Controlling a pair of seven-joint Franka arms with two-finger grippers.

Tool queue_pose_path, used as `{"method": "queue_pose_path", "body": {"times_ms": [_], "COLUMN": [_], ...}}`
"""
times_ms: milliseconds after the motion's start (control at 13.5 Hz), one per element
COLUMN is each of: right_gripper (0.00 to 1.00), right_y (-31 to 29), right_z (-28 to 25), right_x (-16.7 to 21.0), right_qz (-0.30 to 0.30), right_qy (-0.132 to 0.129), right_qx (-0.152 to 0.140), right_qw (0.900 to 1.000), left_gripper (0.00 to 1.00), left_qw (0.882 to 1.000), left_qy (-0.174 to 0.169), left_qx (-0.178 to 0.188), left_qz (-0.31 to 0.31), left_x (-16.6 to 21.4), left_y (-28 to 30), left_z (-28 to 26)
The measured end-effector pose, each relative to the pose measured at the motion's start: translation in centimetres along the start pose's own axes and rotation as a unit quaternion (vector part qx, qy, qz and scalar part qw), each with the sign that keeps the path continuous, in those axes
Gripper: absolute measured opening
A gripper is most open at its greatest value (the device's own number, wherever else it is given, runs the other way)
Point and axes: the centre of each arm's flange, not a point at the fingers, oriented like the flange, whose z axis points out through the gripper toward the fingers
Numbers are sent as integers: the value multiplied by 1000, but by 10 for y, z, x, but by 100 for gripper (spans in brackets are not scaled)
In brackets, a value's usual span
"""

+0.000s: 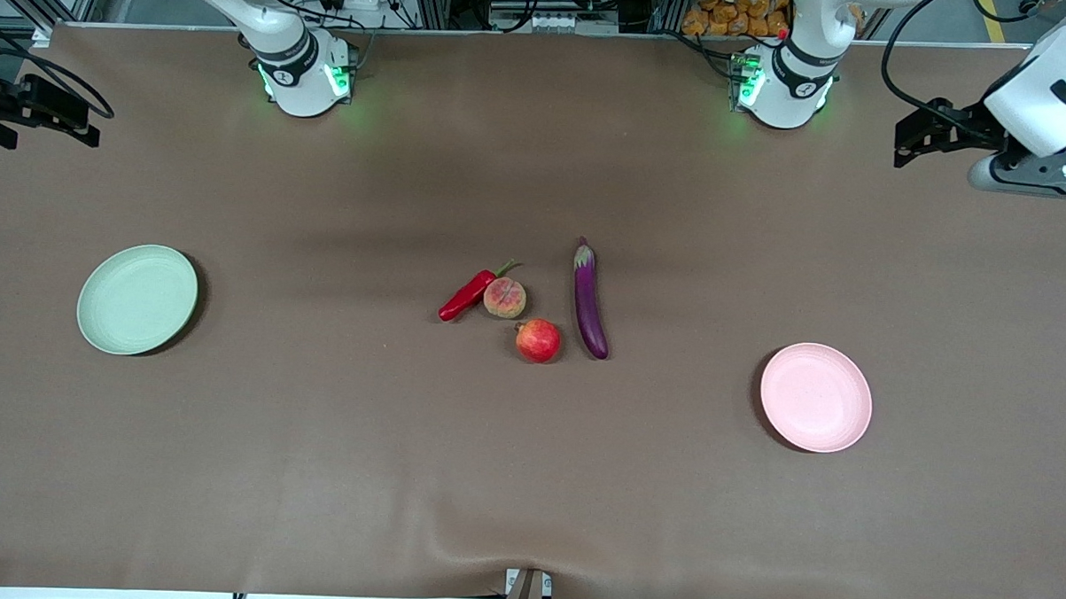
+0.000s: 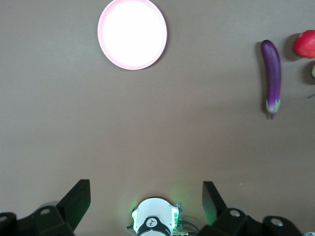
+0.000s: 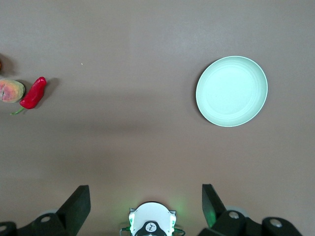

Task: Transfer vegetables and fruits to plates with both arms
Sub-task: 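Reach the left gripper toward the purple eggplant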

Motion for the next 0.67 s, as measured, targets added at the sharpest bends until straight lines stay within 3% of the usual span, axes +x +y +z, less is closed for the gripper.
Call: {"method": "queue_pose_path", "body": {"times_ms": [297,668], "right_gripper": [100,100], "right_y": [8,8], "right_z": [1,3], "right_x": [0,2], "right_qz": [7,8], "right_qy": [-2,-4], "right_qx": [1,1], "right_qw": [1000,1000], "left_gripper": [100,100], "left_qw": [996,995], "left_qy": [-47,-64], "left_qx": [-66,-60], "left_qz": [38,48], "left_x": [30,51], "left_y": [40,109], "left_z": [41,78]}}
